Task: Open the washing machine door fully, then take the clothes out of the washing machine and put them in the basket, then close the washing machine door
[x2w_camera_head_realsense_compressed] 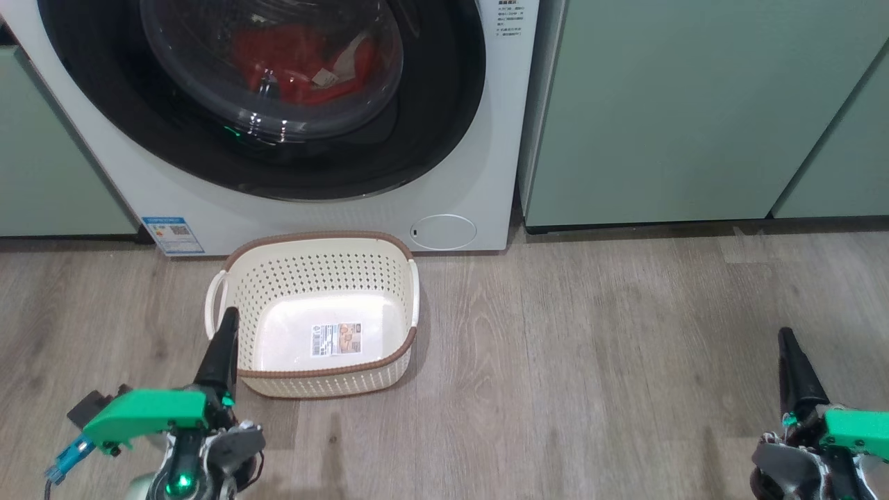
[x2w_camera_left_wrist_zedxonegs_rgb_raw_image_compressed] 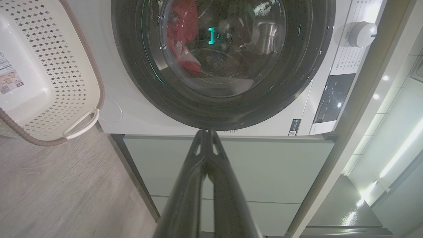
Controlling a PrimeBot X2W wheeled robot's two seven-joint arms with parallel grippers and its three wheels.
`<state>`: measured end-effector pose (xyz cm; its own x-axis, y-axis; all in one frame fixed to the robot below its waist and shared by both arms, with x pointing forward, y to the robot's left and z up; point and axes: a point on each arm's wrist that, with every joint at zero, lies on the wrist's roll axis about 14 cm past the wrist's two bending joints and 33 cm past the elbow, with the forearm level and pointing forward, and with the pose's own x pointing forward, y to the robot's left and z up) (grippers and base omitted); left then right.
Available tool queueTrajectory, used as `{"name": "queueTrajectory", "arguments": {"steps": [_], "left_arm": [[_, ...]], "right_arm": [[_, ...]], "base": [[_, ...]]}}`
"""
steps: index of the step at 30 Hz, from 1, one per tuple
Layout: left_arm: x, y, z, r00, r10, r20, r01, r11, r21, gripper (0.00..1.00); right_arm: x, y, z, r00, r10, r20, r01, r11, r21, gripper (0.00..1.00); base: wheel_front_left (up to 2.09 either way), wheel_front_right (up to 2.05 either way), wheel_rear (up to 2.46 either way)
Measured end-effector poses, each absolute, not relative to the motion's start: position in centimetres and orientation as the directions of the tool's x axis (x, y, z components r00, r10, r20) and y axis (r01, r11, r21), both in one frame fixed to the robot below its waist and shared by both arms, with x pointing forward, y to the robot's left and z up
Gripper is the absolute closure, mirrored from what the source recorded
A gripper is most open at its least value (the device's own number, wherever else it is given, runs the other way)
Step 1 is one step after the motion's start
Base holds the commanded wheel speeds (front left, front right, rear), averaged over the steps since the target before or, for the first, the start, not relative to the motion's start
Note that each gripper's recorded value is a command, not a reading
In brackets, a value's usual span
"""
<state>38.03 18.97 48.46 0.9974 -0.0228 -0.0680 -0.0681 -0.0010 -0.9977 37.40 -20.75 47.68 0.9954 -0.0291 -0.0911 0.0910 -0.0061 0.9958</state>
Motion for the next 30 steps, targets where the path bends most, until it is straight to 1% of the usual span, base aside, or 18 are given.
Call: {"name": "queueTrajectory", "arguments": {"steps": [28,29,30], "left_arm": [[38.03,18.97,48.46,0.997,-0.023,-0.068,-0.068,-0.001,-0.998,1.00],[38.02,18.97,48.45,0.997,-0.023,-0.068,-0.068,-0.001,-0.998,0.00],[38.02,18.97,48.45,0.997,-0.023,-0.068,-0.068,-0.001,-0.998,0.00]], "right_arm": [[37.40,-20.74,47.68,0.995,-0.029,-0.091,0.091,-0.006,0.996,1.00],[37.39,-20.75,47.67,0.995,-0.029,-0.092,0.091,-0.006,0.996,0.00],[37.39,-20.75,47.67,0.995,-0.029,-0.092,0.091,-0.006,0.996,0.00]], "base": [[0.00,0.00,0.00],[0.00,0.00,0.00],[0.00,0.00,0.00]]}}
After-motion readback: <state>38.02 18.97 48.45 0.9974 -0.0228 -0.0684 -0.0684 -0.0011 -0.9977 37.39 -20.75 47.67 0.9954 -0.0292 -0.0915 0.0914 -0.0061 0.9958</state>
